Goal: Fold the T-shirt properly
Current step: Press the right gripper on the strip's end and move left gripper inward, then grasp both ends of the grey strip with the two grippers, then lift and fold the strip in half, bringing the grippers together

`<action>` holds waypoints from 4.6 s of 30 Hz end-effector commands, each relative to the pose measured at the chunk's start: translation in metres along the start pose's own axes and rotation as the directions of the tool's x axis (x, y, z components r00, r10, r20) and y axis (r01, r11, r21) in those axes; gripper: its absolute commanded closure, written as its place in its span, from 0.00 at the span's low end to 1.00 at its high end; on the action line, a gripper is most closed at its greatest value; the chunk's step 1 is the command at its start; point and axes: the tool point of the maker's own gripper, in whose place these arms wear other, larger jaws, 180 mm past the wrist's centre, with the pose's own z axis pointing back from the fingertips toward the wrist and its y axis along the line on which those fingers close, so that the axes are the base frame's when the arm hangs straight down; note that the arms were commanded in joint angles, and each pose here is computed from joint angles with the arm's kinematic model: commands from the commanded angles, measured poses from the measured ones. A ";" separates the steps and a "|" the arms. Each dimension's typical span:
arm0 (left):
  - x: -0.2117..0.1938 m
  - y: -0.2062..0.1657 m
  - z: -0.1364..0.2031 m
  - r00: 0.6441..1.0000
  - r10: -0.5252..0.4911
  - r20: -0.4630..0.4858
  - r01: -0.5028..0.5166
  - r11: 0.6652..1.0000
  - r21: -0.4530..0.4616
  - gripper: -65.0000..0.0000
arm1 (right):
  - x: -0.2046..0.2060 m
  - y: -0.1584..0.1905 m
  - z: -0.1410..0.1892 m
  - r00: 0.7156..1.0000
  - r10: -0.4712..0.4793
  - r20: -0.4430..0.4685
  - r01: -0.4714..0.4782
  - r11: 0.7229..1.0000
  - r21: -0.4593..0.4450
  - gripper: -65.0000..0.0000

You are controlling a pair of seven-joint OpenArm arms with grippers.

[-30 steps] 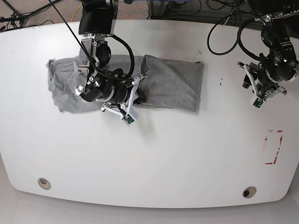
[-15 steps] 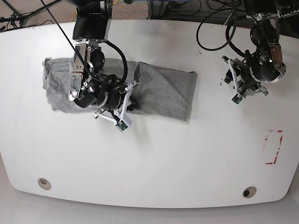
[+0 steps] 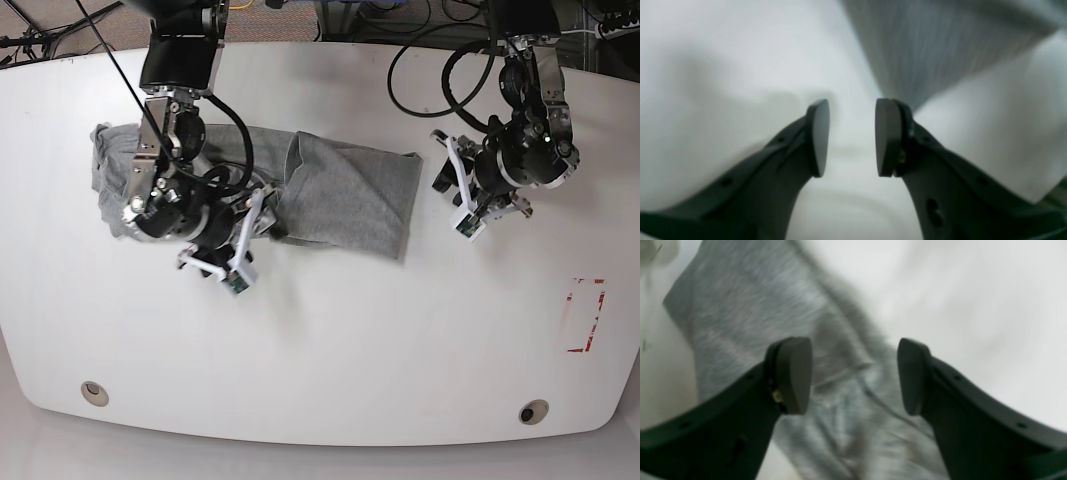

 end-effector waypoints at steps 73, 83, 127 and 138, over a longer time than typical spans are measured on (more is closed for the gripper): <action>-0.017 0.022 -0.063 0.913 0.409 0.007 -0.408 0.912 -0.028 0.96 | -0.184 -0.121 0.065 0.557 -0.815 0.160 0.825 0.566 0.007 0.48; -0.020 0.005 -0.075 0.916 0.399 -0.036 -0.401 0.914 -0.057 0.96 | -0.163 -0.140 0.084 0.677 -0.717 0.163 0.733 0.677 -0.066 0.98; 0.047 -0.115 -0.143 0.894 0.440 -0.086 -0.445 0.847 -0.291 0.96 | 0.022 0.000 0.059 0.978 0.008 0.210 -0.012 1.000 0.018 0.98; 0.046 -0.114 -0.143 0.894 0.440 -0.087 -0.445 0.848 -0.288 0.96 | 0.019 0.035 0.029 0.979 0.165 0.121 -0.169 0.985 0.030 0.85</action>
